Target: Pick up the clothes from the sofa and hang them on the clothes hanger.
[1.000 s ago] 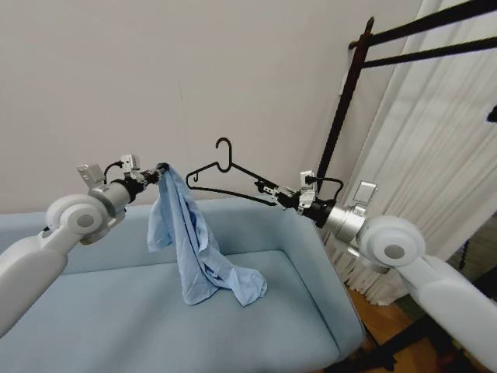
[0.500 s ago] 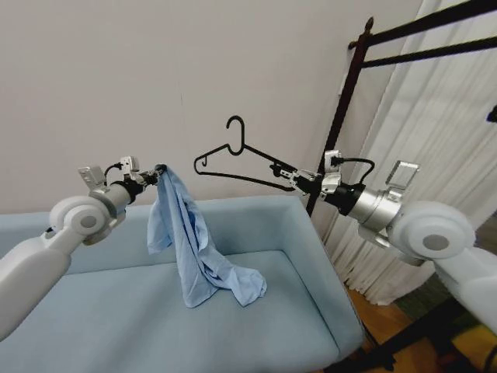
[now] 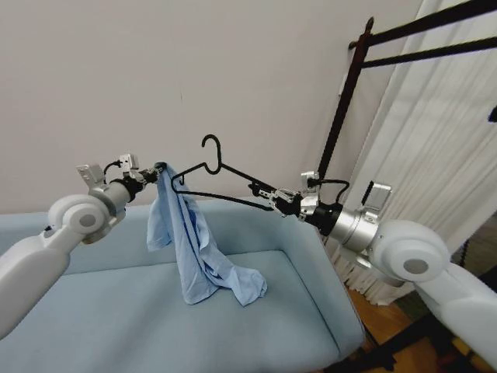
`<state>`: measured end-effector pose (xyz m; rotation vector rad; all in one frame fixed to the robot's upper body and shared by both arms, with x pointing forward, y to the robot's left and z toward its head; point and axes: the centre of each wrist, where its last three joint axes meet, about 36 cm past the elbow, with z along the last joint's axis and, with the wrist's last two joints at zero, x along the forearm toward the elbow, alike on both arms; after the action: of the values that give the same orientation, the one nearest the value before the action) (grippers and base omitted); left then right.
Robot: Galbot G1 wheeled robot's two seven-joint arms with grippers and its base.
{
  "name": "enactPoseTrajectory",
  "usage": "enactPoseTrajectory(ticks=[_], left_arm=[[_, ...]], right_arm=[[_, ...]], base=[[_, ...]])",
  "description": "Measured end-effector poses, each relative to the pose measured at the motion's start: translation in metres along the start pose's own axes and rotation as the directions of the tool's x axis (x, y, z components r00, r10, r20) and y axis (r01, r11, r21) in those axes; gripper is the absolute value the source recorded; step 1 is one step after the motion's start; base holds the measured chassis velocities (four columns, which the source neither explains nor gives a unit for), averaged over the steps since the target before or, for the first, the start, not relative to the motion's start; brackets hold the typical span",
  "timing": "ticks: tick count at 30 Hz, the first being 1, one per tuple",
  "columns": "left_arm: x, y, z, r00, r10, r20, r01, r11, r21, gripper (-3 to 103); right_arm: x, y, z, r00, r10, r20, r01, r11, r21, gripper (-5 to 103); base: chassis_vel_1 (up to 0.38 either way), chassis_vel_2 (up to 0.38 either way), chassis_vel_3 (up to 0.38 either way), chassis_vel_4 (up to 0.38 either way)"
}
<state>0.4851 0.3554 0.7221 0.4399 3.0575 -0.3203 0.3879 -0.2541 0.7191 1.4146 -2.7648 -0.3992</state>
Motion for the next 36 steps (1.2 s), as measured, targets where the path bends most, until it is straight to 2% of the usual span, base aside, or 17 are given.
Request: enactPoseTrajectory(ticks=[22,31,36], left_arm=[[0.005,-0.016,-0.005,0.999,0.042,0.022,-0.042,0.999,-0.011,0],[0.011,-0.030,-0.008,0.996,0.076,0.035,-0.075,0.997,-0.025,0],[0.014,-0.036,-0.012,0.995,0.085,0.047,-0.083,0.996,-0.036,0]], right_arm=[[-0.018,-0.008,0.011,0.999,-0.015,0.031,0.017,0.999,-0.040,1],[-0.028,-0.012,0.014,0.999,-0.017,0.045,0.018,1.000,-0.023,1],[-0.029,-0.026,0.013,0.999,0.021,0.047,-0.022,1.000,0.012,1]], base=[[0.000,0.000,0.000,0.000],[0.000,0.000,0.000,0.000],[0.000,0.000,0.000,0.000]])
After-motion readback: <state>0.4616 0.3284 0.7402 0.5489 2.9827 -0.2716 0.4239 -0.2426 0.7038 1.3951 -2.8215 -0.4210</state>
